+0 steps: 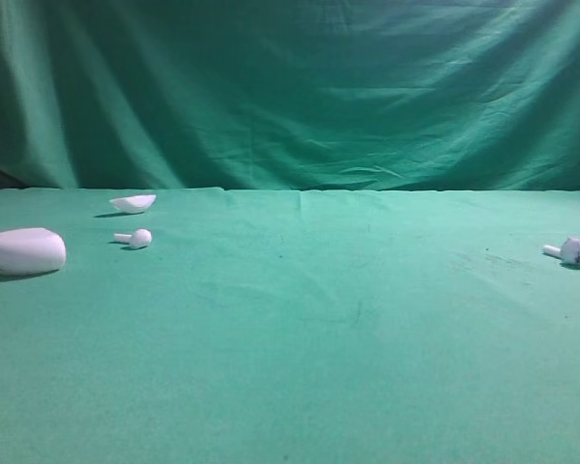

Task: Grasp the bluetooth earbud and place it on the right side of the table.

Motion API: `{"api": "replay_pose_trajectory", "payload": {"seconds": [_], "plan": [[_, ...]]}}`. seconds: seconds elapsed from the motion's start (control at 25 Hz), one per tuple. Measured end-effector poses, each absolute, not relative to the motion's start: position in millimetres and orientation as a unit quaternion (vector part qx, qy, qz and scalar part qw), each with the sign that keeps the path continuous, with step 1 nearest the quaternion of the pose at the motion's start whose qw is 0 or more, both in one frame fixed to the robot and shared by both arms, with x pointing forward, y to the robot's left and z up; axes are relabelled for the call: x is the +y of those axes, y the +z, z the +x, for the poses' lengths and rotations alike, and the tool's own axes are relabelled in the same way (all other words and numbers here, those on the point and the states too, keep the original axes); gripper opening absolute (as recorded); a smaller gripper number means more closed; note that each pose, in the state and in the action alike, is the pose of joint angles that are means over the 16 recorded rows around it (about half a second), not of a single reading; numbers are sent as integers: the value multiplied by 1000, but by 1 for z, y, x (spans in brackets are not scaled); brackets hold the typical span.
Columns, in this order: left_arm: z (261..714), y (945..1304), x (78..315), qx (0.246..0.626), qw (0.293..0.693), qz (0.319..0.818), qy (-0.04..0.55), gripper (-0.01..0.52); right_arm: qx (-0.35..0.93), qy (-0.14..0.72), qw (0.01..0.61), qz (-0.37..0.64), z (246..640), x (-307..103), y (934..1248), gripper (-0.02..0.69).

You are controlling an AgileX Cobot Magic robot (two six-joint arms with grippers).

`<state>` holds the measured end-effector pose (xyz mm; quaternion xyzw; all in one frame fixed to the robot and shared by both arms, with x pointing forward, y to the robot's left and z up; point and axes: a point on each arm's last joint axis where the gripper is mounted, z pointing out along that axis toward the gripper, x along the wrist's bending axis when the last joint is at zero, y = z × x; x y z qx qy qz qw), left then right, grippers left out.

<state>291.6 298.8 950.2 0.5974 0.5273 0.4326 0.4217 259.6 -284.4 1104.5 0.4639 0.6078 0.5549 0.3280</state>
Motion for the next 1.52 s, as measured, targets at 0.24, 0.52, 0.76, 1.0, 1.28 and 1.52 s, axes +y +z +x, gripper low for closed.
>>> {"api": "replay_pose_trajectory", "payload": {"seconds": [0.24, 0.52, 0.76, 1.0, 1.28, 1.52], "plan": [[292, 950, 299, 527, 422, 597, 433, 0, 592, 543, 375, 462, 268, -286, 1077, 0], [292, 950, 299, 527, 422, 597, 433, 0, 573, 511, 412, 490, 283, -289, 1017, 0], [292, 950, 299, 527, 422, 597, 433, 0, 570, 481, 412, 524, 290, -291, 972, 0], [292, 950, 299, 527, 422, 597, 433, 0, 584, 457, 396, 542, 292, -292, 950, 0], [292, 950, 299, 527, 422, 597, 433, 0, 595, 443, 385, 549, 291, -292, 945, 0], [292, 950, 299, 527, 422, 597, 433, 0, 598, 439, 381, 551, 290, -292, 944, 0]]}}
